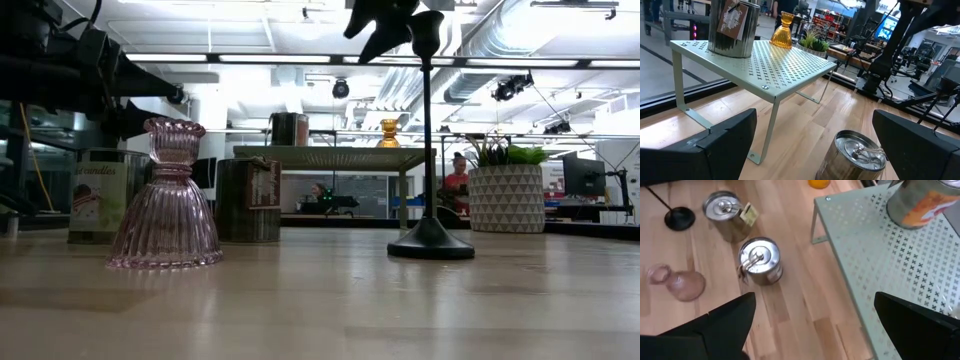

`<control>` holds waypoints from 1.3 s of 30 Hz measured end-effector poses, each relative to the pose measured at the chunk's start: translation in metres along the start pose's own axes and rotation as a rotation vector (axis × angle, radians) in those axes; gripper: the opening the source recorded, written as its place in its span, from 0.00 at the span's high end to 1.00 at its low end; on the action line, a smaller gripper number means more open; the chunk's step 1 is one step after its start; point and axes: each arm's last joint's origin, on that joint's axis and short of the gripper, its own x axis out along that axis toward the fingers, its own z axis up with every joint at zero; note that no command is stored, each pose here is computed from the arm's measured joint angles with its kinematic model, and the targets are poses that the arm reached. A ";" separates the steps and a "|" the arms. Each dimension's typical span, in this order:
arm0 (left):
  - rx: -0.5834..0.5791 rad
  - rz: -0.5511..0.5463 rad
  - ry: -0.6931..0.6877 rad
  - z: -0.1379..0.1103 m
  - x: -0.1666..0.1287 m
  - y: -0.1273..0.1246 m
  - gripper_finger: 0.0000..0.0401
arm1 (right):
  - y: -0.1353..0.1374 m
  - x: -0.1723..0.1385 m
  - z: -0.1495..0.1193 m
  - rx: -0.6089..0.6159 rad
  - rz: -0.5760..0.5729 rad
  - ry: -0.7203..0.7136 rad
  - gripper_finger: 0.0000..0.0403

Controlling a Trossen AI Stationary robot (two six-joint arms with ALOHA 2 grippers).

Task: Pick & Place candle stick holders
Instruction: Put the orange candle holder on the shelf

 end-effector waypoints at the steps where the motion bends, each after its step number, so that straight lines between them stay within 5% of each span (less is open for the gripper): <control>1: 0.000 0.000 0.000 0.000 0.000 0.000 0.03 | 0.001 -0.001 -0.003 -0.003 0.003 0.003 0.01; 16: 0.000 -0.001 0.000 0.000 0.000 0.000 0.03 | 0.010 -0.021 -0.095 -0.051 0.118 -0.144 0.01; 27: 0.000 -0.001 0.001 0.000 0.000 0.000 0.03 | -0.002 -0.031 -0.169 0.045 0.211 -0.278 0.01; 39: 0.000 -0.001 0.001 0.000 0.000 0.000 0.03 | -0.007 -0.045 -0.206 0.003 0.277 -0.307 0.01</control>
